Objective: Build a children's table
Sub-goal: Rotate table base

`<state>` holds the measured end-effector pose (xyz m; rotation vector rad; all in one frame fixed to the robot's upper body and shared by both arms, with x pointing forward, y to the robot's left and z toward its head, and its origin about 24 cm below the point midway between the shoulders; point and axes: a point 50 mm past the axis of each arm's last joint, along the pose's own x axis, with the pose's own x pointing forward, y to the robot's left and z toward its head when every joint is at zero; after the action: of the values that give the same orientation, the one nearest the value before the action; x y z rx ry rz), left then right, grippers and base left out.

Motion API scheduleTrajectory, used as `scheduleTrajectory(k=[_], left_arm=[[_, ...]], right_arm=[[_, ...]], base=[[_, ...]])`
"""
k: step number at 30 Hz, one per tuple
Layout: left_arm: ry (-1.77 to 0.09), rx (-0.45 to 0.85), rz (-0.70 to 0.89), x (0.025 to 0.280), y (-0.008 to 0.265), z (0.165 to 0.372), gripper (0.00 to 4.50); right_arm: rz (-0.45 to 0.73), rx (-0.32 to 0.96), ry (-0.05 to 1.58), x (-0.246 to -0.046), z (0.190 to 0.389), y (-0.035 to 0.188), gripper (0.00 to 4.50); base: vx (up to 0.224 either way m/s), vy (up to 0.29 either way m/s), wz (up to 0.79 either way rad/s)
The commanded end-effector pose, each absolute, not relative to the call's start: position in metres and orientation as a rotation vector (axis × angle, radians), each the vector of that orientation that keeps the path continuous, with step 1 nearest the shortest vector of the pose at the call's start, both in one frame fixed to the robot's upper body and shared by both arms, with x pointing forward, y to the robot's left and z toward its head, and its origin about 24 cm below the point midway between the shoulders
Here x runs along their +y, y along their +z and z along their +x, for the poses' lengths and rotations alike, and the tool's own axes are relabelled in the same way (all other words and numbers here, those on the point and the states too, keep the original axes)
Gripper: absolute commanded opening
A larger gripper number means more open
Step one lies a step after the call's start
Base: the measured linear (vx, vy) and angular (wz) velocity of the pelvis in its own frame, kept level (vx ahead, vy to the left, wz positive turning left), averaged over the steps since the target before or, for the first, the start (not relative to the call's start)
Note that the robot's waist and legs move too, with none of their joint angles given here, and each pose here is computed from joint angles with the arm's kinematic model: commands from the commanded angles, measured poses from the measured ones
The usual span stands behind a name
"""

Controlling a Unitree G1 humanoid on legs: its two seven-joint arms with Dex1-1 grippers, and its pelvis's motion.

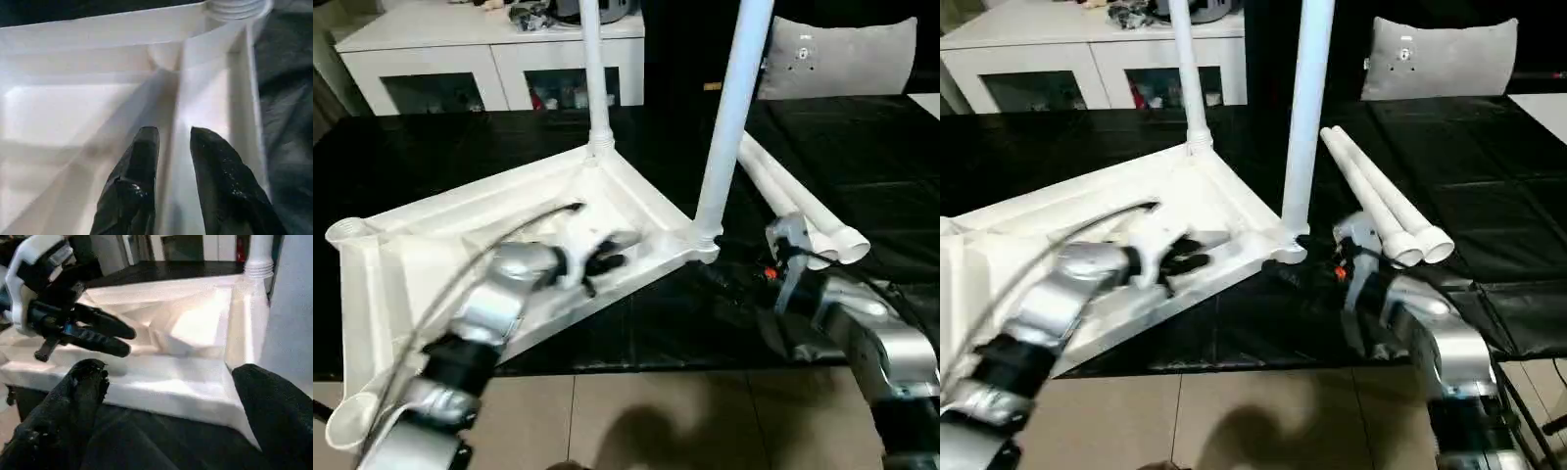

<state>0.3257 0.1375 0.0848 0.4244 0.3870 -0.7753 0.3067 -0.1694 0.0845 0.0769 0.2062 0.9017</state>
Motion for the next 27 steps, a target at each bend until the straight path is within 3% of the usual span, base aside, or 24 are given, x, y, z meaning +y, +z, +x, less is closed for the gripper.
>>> scheduleTrajectory(k=[1, 2, 5, 8, 11, 15, 19, 21, 27], left_arm=[[-0.704, 0.398, 0.431, 0.150, 0.092, 0.324, 1.26], [-0.699, 0.400, 0.430, 0.151, 0.093, 0.324, 1.26], [-0.626, 0.422, 0.451, 0.165, 0.094, 0.323, 1.26], [-0.556, 0.440, 0.455, 0.174, 0.095, 0.321, 1.26], [-0.485, 0.460, 0.478, 0.182, 0.096, 0.321, 1.26], [-0.351, 0.479, 0.527, 0.202, 0.098, 0.323, 1.26], [-0.139, 0.507, 0.602, 0.244, 0.108, 0.324, 0.96], [-0.104, 0.524, 0.621, 0.253, 0.109, 0.323, 0.75], [-0.097, 0.642, 0.693, 0.268, 0.098, 0.314, 0.33]], right_arm=[[0.039, 0.212, 0.851, -0.171, 0.319, 0.081, 4.50], [0.039, 0.211, 0.845, -0.171, 0.320, 0.081, 4.50], [-0.031, 0.189, 0.648, -0.180, 0.343, 0.081, 4.50], [-0.028, 0.150, 0.452, -0.191, 0.358, 0.085, 4.50], [-0.029, 0.144, 0.418, -0.192, 0.361, 0.082, 4.50], [-0.007, 0.166, 0.520, -0.178, 0.353, 0.074, 4.50], [-0.026, 0.252, 0.765, -0.149, 0.325, 0.052, 4.50], [-0.028, 0.277, 0.816, -0.143, 0.318, 0.047, 4.50], [-0.071, 0.373, 0.798, -0.129, 0.315, 0.032, 4.50]], base=[[0.000, 0.000, 0.00], [0.000, 0.000, 0.00], [0.000, 0.000, 0.00], [0.000, 0.000, 0.00], [0.000, 0.000, 0.00], [0.000, 0.000, 0.00], [0.000, 0.000, 0.00], [0.000, 0.000, 0.00], [0.000, 0.000, 0.00]])
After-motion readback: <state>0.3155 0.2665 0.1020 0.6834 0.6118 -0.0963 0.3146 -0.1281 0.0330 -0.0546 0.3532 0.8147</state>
